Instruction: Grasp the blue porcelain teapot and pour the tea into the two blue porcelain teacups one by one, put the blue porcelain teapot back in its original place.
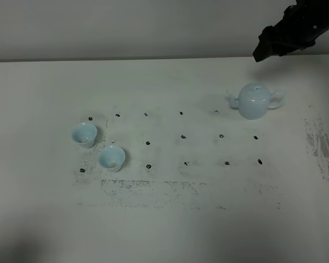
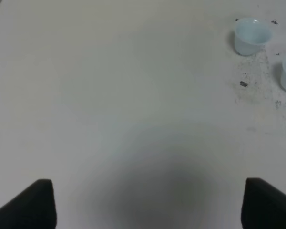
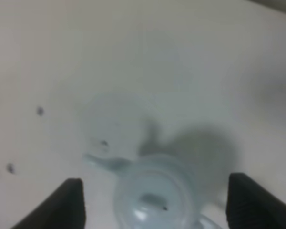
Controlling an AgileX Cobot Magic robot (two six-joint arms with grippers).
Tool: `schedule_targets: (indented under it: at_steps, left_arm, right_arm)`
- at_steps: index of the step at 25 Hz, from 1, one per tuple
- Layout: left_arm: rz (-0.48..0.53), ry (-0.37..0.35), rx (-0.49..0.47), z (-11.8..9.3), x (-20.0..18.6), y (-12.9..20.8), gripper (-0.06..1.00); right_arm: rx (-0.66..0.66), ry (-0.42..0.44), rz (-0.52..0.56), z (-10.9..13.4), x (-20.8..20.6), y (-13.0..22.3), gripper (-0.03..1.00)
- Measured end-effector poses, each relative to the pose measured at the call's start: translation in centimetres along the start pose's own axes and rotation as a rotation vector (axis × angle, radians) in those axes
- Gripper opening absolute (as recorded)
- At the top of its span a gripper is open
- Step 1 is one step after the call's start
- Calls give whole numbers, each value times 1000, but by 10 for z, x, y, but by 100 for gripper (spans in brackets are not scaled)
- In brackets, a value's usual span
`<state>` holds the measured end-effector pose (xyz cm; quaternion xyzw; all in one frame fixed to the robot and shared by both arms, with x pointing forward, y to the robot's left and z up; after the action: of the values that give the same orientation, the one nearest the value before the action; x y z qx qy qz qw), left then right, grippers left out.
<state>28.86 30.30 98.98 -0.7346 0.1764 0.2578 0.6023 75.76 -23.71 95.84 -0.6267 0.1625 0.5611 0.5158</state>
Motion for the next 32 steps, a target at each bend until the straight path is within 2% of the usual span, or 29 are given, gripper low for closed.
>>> schedule_targets:
  at_steps: [7,13,32]
  left_arm:
    - [0,0,0,0,0,0,75]
    - [0,0,0,0,0,0,75]
    - [0,0,0,0,0,0,75]
  right_arm:
    - [118,1,68,-39,39,31,59]
    - [208,23,42,-69,30,44,59]
    - [210,43,95,-74,28,54,59]
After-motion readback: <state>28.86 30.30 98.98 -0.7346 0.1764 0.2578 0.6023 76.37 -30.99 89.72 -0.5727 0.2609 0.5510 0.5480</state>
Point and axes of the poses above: a point on each arm's last joint axis where the gripper is mounted, x pointing out along that axis toward the gripper, z along the wrist's bending axis when the last joint is at zero, y = z × x, the point moved 7 cm from there along x, pointing out along that axis toward the gripper, and after that the axes turned 6 degrees about -x, right-handed, at the moved point
